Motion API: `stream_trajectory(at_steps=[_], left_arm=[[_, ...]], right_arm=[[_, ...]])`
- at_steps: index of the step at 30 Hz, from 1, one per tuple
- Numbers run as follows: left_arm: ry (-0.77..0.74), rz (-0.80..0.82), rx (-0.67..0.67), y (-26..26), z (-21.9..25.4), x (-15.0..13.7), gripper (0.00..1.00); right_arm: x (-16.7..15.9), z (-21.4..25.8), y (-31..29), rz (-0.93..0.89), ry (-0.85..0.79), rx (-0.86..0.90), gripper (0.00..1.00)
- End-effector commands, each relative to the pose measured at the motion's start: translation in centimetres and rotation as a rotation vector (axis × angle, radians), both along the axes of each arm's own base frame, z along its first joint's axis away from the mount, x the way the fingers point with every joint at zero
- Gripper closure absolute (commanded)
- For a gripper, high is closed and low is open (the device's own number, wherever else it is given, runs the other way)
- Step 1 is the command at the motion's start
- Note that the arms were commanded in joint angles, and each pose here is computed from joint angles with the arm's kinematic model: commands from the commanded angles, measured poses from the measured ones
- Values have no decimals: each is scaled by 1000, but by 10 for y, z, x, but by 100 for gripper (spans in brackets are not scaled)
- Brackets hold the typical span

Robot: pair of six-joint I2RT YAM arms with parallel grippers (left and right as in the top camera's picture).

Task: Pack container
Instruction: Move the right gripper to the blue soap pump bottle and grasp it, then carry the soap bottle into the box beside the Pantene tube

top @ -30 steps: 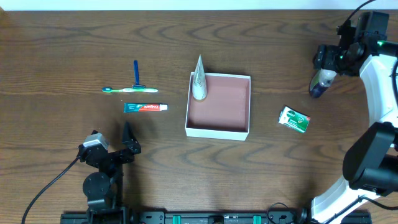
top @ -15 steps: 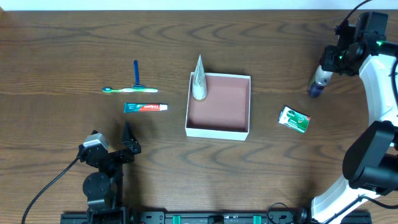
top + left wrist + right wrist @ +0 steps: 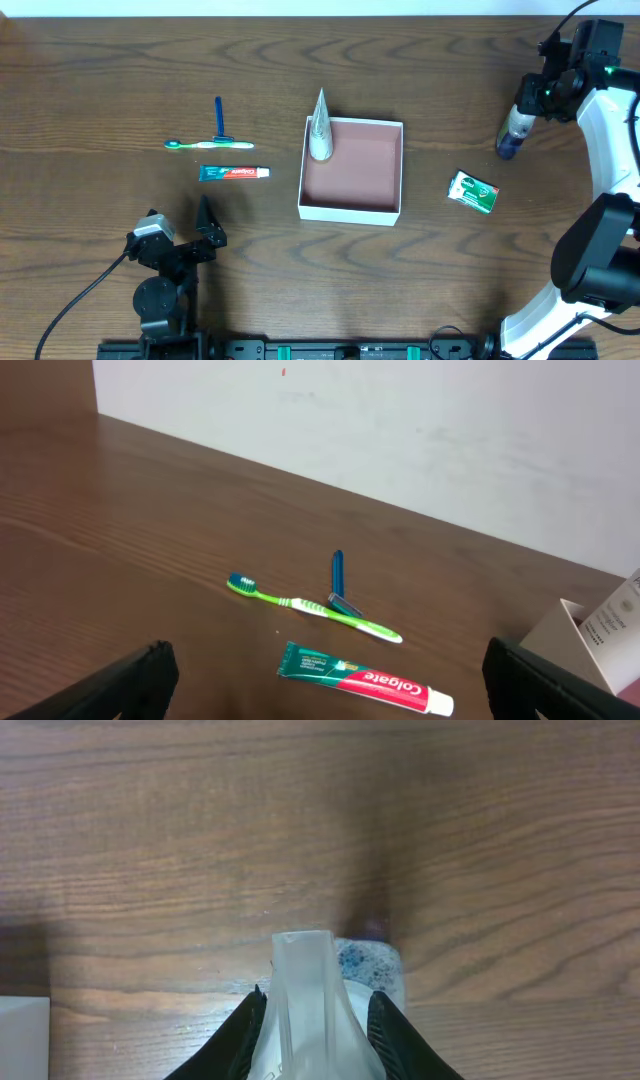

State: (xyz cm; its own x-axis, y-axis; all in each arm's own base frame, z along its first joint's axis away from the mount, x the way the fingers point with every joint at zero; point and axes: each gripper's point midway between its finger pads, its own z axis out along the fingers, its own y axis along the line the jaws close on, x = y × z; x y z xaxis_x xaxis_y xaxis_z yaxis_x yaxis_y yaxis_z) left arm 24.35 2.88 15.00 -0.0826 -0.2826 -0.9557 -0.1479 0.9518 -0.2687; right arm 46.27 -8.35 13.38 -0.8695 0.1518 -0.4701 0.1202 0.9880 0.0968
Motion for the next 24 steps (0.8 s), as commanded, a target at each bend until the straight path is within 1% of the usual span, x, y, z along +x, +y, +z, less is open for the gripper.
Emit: stream_trajectory(at_steps=[1, 5, 9, 13, 18, 21, 24], left_arm=[[53, 8, 7, 2, -17, -1, 2], [53, 8, 7, 2, -17, -1, 2], [53, 8, 7, 2, -17, -1, 2], [53, 8, 7, 2, -17, -1, 2], [53, 8, 7, 2, -17, -1, 2], [53, 8, 7, 2, -17, -1, 2], [53, 8, 7, 2, -17, -1, 2]], right_arm=[[3, 5, 7, 33, -21, 18, 99], [7, 33, 25, 83, -95, 59, 99], [6, 84, 59, 172, -213, 106, 99], [-7, 131, 93, 216, -308, 130, 99], [-32, 183, 144, 281, -413, 177, 99], [-45, 203, 178, 324, -452, 224, 99], [-50, 207, 205, 339, -451, 270, 99]])
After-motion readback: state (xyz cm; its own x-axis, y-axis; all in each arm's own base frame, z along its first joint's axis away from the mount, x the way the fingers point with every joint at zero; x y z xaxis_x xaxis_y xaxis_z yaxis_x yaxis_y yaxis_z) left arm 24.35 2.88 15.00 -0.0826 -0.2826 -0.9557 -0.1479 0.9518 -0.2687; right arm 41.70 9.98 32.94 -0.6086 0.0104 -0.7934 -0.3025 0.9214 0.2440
